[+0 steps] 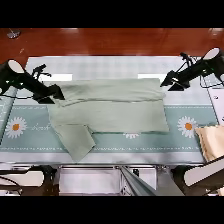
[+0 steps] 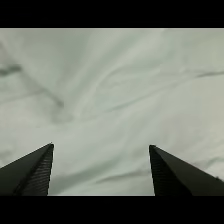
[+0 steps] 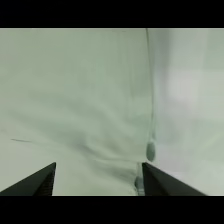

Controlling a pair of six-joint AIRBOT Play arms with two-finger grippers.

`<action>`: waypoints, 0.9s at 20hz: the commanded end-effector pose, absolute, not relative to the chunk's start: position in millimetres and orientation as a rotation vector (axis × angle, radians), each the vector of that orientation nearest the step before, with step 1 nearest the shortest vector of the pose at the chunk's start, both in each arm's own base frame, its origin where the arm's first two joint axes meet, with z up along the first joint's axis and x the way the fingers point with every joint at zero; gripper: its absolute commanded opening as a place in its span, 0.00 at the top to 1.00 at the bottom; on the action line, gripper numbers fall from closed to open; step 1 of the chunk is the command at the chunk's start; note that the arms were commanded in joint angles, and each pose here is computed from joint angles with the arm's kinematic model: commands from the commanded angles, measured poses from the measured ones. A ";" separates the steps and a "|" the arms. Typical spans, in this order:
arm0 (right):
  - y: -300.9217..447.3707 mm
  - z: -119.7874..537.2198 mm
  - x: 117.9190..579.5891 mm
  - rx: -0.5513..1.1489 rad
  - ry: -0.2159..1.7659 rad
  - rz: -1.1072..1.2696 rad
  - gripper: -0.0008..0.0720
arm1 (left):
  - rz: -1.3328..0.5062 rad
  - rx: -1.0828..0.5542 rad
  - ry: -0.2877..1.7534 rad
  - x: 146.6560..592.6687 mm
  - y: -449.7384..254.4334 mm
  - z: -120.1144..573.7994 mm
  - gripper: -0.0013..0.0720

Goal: Fold the shirts.

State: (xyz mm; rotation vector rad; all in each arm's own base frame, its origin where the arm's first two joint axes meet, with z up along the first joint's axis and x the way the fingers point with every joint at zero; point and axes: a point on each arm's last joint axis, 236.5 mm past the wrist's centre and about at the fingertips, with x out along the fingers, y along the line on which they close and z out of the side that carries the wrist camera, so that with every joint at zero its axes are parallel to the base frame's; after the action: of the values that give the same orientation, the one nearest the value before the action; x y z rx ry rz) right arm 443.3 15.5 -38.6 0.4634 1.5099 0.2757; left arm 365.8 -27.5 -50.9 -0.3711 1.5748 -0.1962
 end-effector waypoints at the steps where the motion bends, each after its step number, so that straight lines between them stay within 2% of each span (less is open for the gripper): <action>1: -29.3 -17.2 415.8 0.405 1.507 0.143 0.14 | -0.218 -0.385 1.639 323.4 -13.7 -36.2 0.03; 5: -46.8 -10.2 377.3 0.560 1.282 0.026 0.14 | -0.062 -0.581 1.593 248.3 21.7 -48.8 0.03; 9: 1.5 -16.9 329.4 0.712 1.174 0.093 0.14 | 0.045 -0.899 1.403 209.3 10.9 -70.0 0.03; 11: 22.0 -18.3 315.3 0.762 1.158 0.147 0.14 | 0.077 -1.008 1.360 197.4 1.6 -82.3 0.03; 14: 34.2 -29.3 296.0 0.779 1.205 0.175 0.14 | 0.000 -1.054 1.336 202.2 -20.1 -81.5 0.03; 18: 36.1 -32.8 292.5 0.784 1.215 0.178 0.14 | -0.047 -0.997 1.365 206.0 -38.6 -87.8 0.03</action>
State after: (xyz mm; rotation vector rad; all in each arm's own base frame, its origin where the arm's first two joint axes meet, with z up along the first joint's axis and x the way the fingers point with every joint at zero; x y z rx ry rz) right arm 298.1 30.0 -30.6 0.7673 1.2153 0.1626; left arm 202.5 -25.7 -83.1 -0.9994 1.3771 -0.0220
